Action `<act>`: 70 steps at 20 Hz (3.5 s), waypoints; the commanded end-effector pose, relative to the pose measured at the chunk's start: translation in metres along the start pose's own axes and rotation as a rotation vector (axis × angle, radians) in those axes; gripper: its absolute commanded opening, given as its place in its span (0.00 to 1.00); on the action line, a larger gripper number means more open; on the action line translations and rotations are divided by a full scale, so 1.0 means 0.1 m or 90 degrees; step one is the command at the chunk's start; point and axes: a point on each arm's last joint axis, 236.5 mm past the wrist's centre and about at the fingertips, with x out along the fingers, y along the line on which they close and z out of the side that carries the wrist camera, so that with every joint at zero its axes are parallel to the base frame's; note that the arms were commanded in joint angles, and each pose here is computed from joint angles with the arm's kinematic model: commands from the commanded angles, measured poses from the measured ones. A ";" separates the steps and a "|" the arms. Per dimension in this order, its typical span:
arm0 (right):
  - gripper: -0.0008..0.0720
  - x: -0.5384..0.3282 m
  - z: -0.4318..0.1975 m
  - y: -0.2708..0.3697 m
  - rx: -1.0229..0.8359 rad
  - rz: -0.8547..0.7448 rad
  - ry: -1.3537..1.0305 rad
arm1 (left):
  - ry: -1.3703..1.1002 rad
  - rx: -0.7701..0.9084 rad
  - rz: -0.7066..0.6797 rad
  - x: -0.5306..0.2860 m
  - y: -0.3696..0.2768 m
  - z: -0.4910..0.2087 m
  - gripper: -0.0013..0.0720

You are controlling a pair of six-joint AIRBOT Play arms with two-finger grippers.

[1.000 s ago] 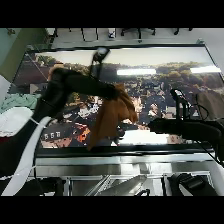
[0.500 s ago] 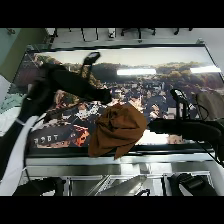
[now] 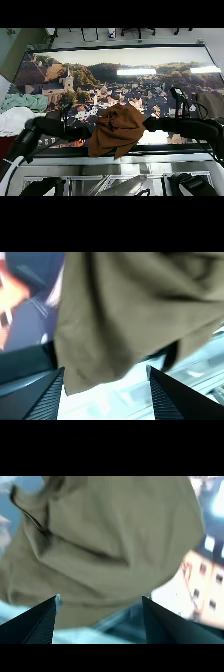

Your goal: Fold the shirts.

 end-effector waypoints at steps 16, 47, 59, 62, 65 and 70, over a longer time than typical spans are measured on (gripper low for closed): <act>0.71 1.63 -1.38 0.25 0.133 0.035 0.269 | 0.081 -0.053 -0.060 0.70 0.16 0.15 0.25; 0.04 -4.23 1.61 1.59 -0.356 0.011 -0.692 | -0.995 0.338 -0.089 -5.87 -2.40 0.07 0.03; 0.04 -0.29 2.95 -0.34 -0.046 0.041 -0.264 | -0.643 0.150 0.068 -2.69 -0.39 3.39 0.03; 0.04 0.69 2.88 -0.85 0.030 0.020 -0.197 | -0.550 0.137 0.072 -1.74 -0.10 4.00 0.03; 0.04 1.28 2.76 -1.18 0.088 0.010 -0.157 | -0.499 0.143 0.066 -1.10 -0.04 4.26 0.03; 0.52 1.40 2.63 -1.32 0.106 0.010 -0.117 | -0.451 0.146 0.063 -0.83 -0.04 4.20 0.73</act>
